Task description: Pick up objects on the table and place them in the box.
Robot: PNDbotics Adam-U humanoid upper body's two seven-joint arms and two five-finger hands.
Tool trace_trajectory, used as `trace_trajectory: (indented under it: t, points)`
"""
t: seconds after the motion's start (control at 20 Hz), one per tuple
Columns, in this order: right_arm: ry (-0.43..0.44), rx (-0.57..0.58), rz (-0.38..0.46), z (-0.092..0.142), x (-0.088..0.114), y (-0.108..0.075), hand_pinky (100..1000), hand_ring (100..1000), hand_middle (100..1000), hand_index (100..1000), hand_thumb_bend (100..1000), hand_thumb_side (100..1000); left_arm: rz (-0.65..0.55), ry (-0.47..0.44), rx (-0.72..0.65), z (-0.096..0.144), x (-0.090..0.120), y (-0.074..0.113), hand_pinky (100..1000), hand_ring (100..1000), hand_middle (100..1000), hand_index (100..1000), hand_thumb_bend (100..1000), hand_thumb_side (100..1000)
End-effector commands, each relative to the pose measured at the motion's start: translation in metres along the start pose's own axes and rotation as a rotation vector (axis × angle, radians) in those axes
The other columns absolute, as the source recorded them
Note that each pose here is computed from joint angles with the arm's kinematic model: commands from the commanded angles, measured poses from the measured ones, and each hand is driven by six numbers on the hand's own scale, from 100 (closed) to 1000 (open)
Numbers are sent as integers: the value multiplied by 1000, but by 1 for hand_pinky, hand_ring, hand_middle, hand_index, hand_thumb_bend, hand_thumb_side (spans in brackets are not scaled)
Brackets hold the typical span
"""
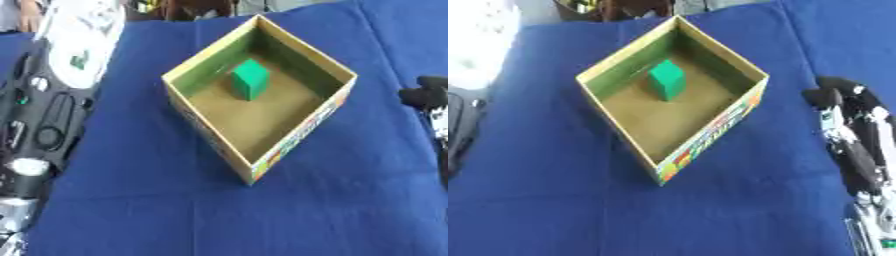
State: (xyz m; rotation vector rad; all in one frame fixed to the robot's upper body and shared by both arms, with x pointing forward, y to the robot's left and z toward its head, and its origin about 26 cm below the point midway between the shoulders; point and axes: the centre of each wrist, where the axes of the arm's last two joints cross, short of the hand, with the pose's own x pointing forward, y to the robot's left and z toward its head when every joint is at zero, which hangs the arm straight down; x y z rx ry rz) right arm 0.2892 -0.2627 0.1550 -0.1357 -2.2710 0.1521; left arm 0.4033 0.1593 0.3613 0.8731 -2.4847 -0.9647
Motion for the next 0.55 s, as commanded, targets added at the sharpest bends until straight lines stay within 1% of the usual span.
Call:
trace_trajectory:
  t: [0.05,0.15,0.25,0.35,0.45,0.55]
  points:
    - [-36,-25,20,-2,6,-7,793,725,568,739,100,526,-12,-14,77,4,-1,31,669,743,758,949,100,1000]
    - [-43,-54,26,0,5,-11,793,725,568,739,100,527,-19,13,134,17,-11,48,621,698,723,927,100,1000]
    - [-49,-69,29,1,5,-12,792,725,568,739,100,527,-12,48,191,31,-16,59,605,685,712,922,100,1000]
    - [-54,-80,31,1,5,-13,792,725,569,739,100,528,7,75,231,44,-17,63,572,658,688,906,100,1000]
    - [-58,-95,35,1,5,-14,791,726,570,740,100,527,34,108,274,57,-17,65,571,655,691,906,100,1000]
    - [-65,-110,38,1,5,-16,790,726,571,741,100,527,68,146,304,68,-17,62,569,650,691,907,100,1000]
